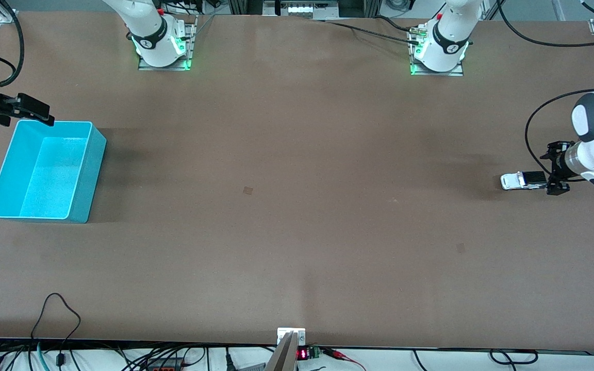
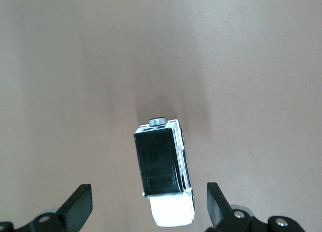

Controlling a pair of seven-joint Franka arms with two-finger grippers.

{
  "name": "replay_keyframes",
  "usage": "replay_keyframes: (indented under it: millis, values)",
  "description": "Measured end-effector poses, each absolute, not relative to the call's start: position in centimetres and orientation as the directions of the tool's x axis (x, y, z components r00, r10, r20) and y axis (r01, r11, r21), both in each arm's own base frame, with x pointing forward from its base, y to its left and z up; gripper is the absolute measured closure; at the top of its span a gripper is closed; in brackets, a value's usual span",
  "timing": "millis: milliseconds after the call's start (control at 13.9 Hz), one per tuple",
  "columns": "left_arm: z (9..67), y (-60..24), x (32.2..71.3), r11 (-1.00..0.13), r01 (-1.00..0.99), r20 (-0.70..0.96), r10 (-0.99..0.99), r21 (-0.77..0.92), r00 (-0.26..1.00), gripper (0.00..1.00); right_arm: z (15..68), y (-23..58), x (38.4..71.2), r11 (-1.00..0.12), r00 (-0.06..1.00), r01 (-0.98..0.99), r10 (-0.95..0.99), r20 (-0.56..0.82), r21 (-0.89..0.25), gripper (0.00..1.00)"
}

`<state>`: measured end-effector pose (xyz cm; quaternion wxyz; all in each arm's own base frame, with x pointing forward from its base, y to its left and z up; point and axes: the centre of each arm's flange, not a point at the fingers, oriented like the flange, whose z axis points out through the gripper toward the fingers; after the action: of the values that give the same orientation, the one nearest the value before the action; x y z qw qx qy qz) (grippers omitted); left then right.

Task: Wind and store white jeep toy
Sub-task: 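Open the left gripper to release the jeep toward the blue bin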

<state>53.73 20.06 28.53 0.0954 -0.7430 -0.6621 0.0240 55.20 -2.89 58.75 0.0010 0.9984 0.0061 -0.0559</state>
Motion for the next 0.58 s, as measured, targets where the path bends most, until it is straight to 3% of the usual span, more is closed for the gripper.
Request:
replay_keyframes:
  millis: [577]
  values:
    - [35.0, 17.0, 57.7, -0.203, 0.974, 0.088, 0.973, -0.101, 0.212, 0.0, 58.7, -2.9, 55.2, -1.0, 0.993, 0.012, 0.012, -0.114, 0.001, 0.0]
